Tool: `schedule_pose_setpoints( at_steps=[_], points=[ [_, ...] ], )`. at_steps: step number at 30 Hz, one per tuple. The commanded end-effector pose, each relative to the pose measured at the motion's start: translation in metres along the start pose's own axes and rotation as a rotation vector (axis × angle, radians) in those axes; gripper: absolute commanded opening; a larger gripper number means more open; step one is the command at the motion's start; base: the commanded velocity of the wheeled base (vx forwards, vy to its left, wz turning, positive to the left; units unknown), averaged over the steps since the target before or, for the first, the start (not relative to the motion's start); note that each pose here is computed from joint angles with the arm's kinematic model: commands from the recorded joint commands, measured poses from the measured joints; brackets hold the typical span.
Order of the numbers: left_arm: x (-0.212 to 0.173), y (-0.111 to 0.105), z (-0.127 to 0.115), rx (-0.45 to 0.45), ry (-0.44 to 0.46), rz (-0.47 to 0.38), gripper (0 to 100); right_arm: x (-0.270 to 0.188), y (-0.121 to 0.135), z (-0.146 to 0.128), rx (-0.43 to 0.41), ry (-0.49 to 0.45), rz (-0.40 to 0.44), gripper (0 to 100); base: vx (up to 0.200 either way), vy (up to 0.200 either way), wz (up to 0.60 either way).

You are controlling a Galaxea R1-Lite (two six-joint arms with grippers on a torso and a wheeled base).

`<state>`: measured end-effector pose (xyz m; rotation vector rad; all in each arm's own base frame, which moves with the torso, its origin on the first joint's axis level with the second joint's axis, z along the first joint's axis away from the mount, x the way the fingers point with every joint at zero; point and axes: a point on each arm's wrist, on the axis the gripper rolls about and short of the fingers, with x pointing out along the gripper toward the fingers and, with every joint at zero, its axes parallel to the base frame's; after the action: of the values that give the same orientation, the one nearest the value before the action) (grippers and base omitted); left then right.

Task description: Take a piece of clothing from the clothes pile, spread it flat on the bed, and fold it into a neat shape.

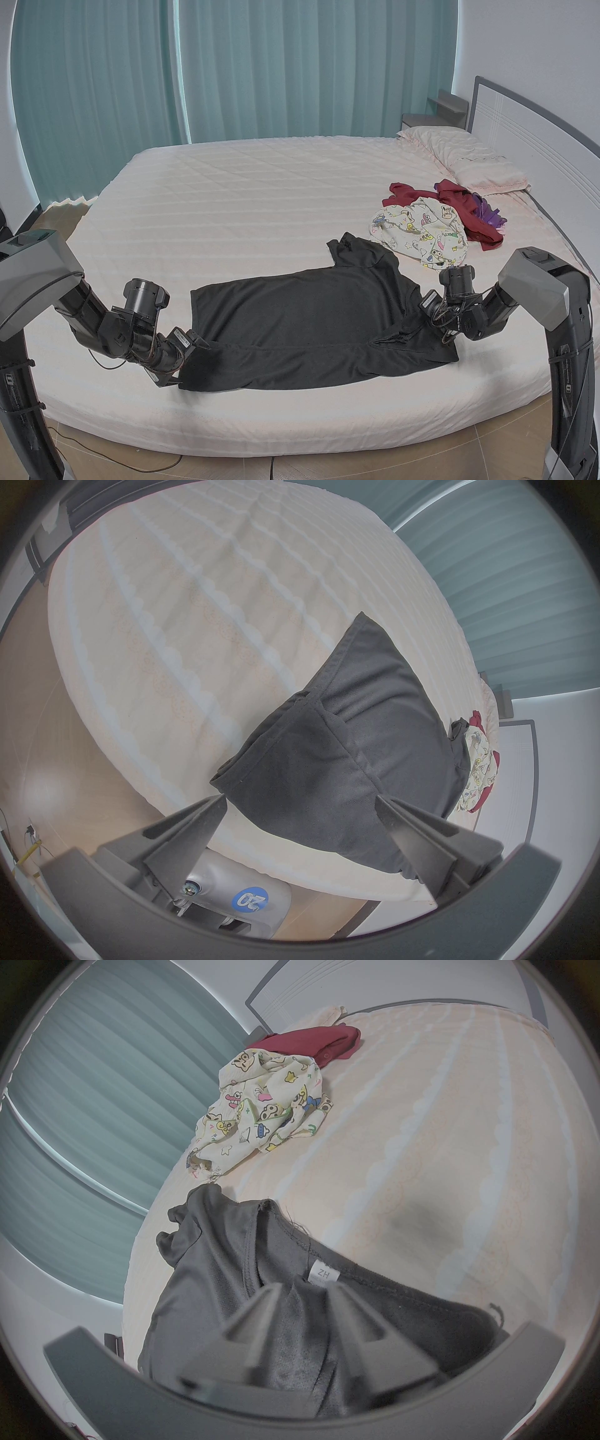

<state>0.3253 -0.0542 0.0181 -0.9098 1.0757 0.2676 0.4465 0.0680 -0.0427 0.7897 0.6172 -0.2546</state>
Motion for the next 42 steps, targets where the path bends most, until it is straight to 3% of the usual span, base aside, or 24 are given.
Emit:
schedule_pose_setpoints(
  at_steps=[1, 10, 19, 32, 42],
  points=[
    [0.000, 0.000, 0.000, 0.000, -0.001, 0.000, 100, -0.004, 0.003, 0.004, 0.000, -0.010, 0.008, 0, 0.000, 0.000, 0.00],
    [0.000, 0.001, -0.001, -0.001, 0.001, 0.002, 100, -0.023, 0.007, 0.010, -0.017, -0.031, -0.006, 0, 0.000, 0.000, 0.00],
    [0.000, 0.001, -0.001, -0.001, 0.002, 0.004, 100, -0.079, 0.009, 0.017, -0.066, -0.005, -0.012, 0, 0.000, 0.000, 0.00],
    [0.000, 0.001, -0.001, 0.001, 0.002, 0.004, 100, -0.132, 0.049, 0.016, -0.111, 0.029, 0.045, 0, 0.000, 0.000, 0.00],
    [0.000, 0.001, -0.001, 0.001, 0.002, 0.004, 100, -0.155, 0.053, 0.019, -0.128, 0.076, -0.011, 0, 0.000, 0.000, 0.00]
  ],
)
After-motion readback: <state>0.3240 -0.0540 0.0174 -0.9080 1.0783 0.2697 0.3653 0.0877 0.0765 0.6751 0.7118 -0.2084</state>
